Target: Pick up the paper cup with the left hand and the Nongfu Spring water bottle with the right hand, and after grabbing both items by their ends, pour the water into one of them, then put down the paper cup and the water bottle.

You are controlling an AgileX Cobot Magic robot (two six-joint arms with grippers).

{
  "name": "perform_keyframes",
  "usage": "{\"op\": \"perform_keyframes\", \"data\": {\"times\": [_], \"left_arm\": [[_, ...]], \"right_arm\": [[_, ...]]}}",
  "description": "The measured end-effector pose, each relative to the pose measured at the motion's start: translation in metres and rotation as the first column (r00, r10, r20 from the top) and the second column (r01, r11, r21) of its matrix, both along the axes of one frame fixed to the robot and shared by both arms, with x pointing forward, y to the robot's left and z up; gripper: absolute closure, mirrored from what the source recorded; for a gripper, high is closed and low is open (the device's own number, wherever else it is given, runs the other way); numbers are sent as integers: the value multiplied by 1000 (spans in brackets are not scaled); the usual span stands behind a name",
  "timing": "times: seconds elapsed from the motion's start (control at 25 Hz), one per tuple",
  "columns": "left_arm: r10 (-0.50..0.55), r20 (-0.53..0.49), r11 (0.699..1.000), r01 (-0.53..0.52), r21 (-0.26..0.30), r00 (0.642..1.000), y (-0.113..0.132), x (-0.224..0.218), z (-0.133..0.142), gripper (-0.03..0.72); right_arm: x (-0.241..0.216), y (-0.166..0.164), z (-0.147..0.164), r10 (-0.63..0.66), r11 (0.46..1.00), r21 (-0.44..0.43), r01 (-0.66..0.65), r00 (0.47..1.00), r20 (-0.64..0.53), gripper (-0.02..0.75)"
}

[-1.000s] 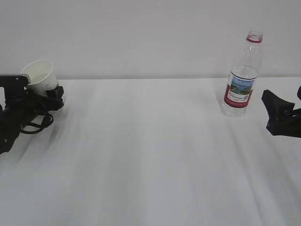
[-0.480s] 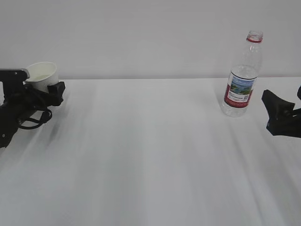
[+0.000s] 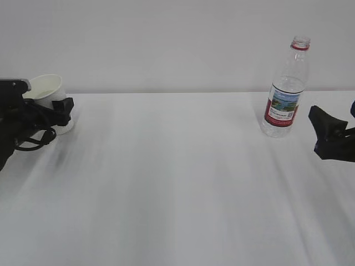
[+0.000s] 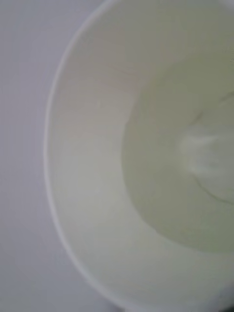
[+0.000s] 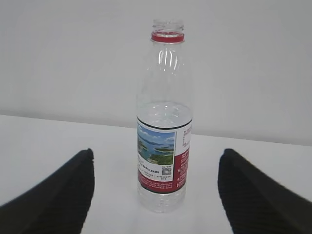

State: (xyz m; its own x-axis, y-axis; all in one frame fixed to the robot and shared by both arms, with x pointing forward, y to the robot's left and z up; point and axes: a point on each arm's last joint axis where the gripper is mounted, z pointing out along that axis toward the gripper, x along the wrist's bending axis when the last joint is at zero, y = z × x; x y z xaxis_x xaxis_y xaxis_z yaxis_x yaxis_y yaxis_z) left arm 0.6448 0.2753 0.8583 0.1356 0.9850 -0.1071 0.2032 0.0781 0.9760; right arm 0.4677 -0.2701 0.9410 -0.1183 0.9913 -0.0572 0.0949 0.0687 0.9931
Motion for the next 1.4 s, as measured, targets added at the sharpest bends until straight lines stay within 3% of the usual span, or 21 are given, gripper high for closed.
{"op": "perform_keyframes", "data": {"times": [0.8,1.16,1.4], "left_arm": [[-29,-18,999,29,19,999,-2,-4,0,31],[-42,-18,997,43,59,999,-3,-5,-1,30],[-38,-77,997,43,64,996,-2,-6,-10,31]], "right_arm": [[0,2,0,24,999,25,-24,1000,-3,145],[0,3,0,30,999,27,-30,1000,-1,145],[0,3,0,30,999,27,-30,1000,-1,145]]}}
